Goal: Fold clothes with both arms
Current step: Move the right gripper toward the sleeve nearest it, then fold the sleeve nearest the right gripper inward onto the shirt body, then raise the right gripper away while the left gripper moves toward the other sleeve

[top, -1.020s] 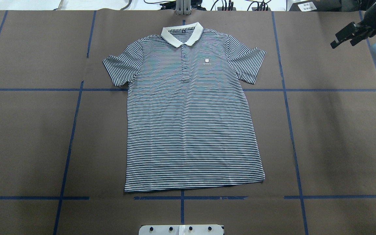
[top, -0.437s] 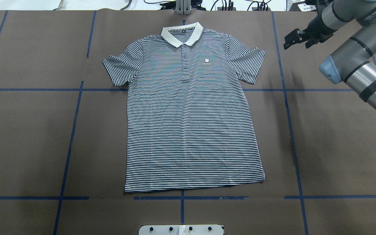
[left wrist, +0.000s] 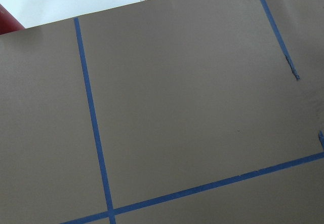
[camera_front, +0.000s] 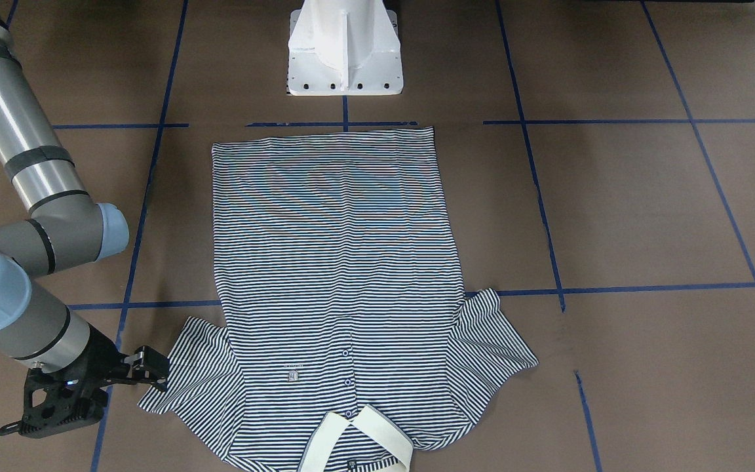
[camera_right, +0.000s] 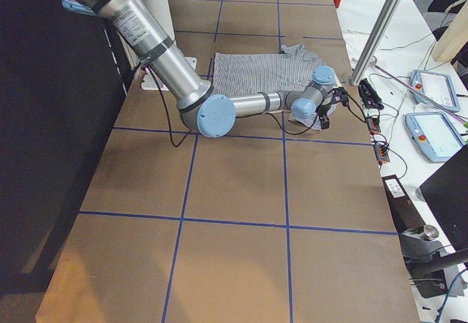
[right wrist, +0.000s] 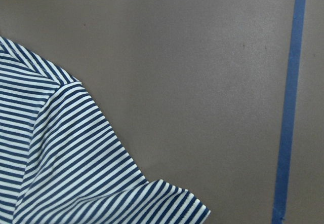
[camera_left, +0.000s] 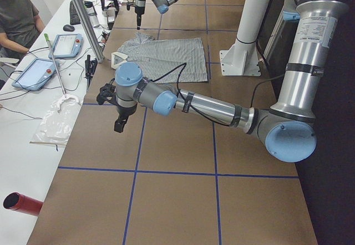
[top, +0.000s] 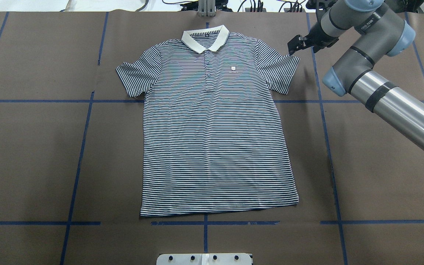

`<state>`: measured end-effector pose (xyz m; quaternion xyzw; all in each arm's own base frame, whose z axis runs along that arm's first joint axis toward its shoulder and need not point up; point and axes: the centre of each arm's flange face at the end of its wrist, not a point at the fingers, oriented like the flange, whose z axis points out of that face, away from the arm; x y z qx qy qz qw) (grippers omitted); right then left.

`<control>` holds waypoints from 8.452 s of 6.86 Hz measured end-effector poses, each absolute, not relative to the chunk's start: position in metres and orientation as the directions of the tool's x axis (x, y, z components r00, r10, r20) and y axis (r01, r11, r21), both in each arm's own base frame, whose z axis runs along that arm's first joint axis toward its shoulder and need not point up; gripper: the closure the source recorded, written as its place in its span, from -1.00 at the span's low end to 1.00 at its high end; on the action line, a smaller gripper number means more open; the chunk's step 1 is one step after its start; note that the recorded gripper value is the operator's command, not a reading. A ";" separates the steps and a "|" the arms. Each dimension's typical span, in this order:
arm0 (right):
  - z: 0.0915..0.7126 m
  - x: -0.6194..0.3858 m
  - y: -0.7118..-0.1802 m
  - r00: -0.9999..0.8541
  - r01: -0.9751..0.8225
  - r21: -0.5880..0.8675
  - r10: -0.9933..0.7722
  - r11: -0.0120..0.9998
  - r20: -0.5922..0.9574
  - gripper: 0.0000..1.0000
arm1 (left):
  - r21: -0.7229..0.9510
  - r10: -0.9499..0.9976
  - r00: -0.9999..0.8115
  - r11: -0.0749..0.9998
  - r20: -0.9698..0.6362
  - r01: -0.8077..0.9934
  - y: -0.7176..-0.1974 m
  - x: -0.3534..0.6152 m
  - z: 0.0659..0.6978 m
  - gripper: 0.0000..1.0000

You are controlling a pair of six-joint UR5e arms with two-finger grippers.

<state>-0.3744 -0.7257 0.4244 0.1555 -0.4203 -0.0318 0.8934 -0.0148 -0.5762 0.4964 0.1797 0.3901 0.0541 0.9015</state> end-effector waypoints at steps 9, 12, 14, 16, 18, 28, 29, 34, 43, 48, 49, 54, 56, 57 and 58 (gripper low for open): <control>0.443 -0.412 -0.731 0.692 -0.049 0.295 -0.180 0.954 0.699 0.77 | 0.351 0.206 0.686 0.933 -0.698 0.076 -0.579 -0.014 0.486 -1.00; 0.441 -0.412 -0.731 0.690 -0.046 0.300 -0.187 0.953 0.699 1.00 | 0.350 0.205 0.685 0.933 -0.699 0.078 -0.579 -0.014 0.485 -1.00; 0.426 -0.411 -0.731 0.675 -0.050 0.317 -0.202 0.947 0.709 1.00 | 0.356 0.208 0.686 0.931 -0.697 0.079 -0.581 -0.014 0.481 -1.00; 0.391 -0.404 -0.719 0.620 -0.049 0.347 -0.244 0.936 0.745 1.00 | 0.359 0.209 0.687 0.930 -0.696 0.081 -0.582 -0.015 0.479 -1.00; 0.365 -0.401 -0.696 0.552 -0.025 0.372 -0.297 0.928 0.779 1.00 | 0.361 0.211 0.688 0.929 -0.695 0.081 -0.582 -0.015 0.478 -1.00; 0.272 -0.548 -0.698 0.682 -0.030 0.422 -0.290 0.906 0.671 -1.00 | 0.393 0.229 0.692 0.916 -0.684 0.085 -0.576 -0.019 0.466 -1.00; 0.271 -0.546 -0.698 0.673 -0.034 0.420 -0.289 0.907 0.681 -1.00 | 0.404 0.238 0.692 0.911 -0.682 0.084 -0.576 -0.018 0.460 -1.00; 0.270 -0.394 -0.718 0.626 -0.012 0.261 -0.197 0.965 0.755 -1.00 | 0.286 0.122 0.631 0.944 -0.766 0.165 -0.592 0.100 0.378 -1.00; 0.363 -0.211 -0.655 0.621 0.147 0.280 -0.309 0.949 0.721 -1.00 | 0.117 -0.246 0.611 0.862 -0.753 0.492 -0.649 0.420 0.377 -0.96; 0.363 -0.219 -0.650 0.620 0.153 0.276 -0.310 0.949 0.721 -1.00 | 0.157 -0.223 0.636 0.861 -0.738 0.484 -0.666 0.459 0.400 -0.75; 0.364 -0.219 -0.650 0.621 0.153 0.276 -0.310 0.949 0.720 -1.00 | 0.160 -0.219 0.639 0.863 -0.737 0.480 -0.665 0.461 0.401 -0.61; 0.362 -0.219 -0.649 0.621 0.152 0.279 -0.311 0.948 0.720 -1.00 | 0.162 -0.217 0.643 0.864 -0.734 0.476 -0.665 0.462 0.402 -0.28; 0.362 -0.219 -0.649 0.620 0.152 0.279 -0.311 0.948 0.720 -1.00 | 0.167 -0.213 0.648 0.865 -0.731 0.473 -0.666 0.462 0.403 -0.22; 0.362 -0.219 -0.649 0.621 0.152 0.278 -0.310 0.948 0.720 -1.00 | 0.174 -0.208 0.652 0.865 -0.729 0.471 -0.667 0.461 0.404 -0.14; 0.363 -0.219 -0.649 0.621 0.152 0.277 -0.310 0.949 0.720 -1.00 | 0.177 -0.207 0.654 0.865 -0.728 0.470 -0.667 0.460 0.404 -0.02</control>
